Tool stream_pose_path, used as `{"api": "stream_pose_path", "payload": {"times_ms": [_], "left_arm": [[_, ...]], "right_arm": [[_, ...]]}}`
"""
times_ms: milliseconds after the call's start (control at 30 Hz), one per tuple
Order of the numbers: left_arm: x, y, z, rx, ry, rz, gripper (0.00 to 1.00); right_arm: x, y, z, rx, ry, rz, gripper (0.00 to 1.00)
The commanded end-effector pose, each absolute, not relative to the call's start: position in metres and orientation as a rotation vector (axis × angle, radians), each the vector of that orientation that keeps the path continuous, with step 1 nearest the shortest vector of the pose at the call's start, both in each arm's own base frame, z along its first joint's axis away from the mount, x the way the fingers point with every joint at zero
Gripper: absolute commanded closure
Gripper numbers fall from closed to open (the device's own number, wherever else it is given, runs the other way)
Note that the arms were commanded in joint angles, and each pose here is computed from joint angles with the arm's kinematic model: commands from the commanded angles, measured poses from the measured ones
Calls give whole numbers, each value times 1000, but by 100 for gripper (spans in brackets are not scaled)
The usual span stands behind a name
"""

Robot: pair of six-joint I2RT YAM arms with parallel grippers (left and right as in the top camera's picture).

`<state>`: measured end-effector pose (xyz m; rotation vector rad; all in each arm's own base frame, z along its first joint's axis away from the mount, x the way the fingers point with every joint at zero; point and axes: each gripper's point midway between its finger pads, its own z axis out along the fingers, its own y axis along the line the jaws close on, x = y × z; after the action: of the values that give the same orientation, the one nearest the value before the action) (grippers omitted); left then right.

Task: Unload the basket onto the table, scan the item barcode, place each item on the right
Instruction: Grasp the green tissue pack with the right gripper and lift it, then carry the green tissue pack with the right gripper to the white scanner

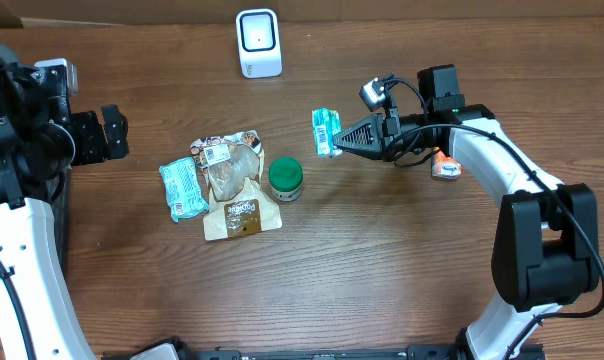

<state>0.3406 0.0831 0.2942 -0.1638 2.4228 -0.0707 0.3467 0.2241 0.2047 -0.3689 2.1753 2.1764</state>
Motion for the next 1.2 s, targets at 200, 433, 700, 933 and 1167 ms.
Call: {"api": "stream_pose_path", "payload": {"times_ms": [200,433,700,933,1167], "left_arm": [[342,81,299,-128,2411,-72,0],[342,81,299,-127,2411,-72,0],[342,81,299,-128,2411,-72,0],[342,81,299,-128,2411,-72,0],[342,81,299,-127,2411,-72,0]], "right_arm": [[341,222,221,-405,2127,2200,96],[342,222,221,-408,2126,2194,96],[356,226,182,-261,2371,1926,96],[372,217,154,-124,2689,1417,96],[419,196,222,-109,2673,728,96]]}}
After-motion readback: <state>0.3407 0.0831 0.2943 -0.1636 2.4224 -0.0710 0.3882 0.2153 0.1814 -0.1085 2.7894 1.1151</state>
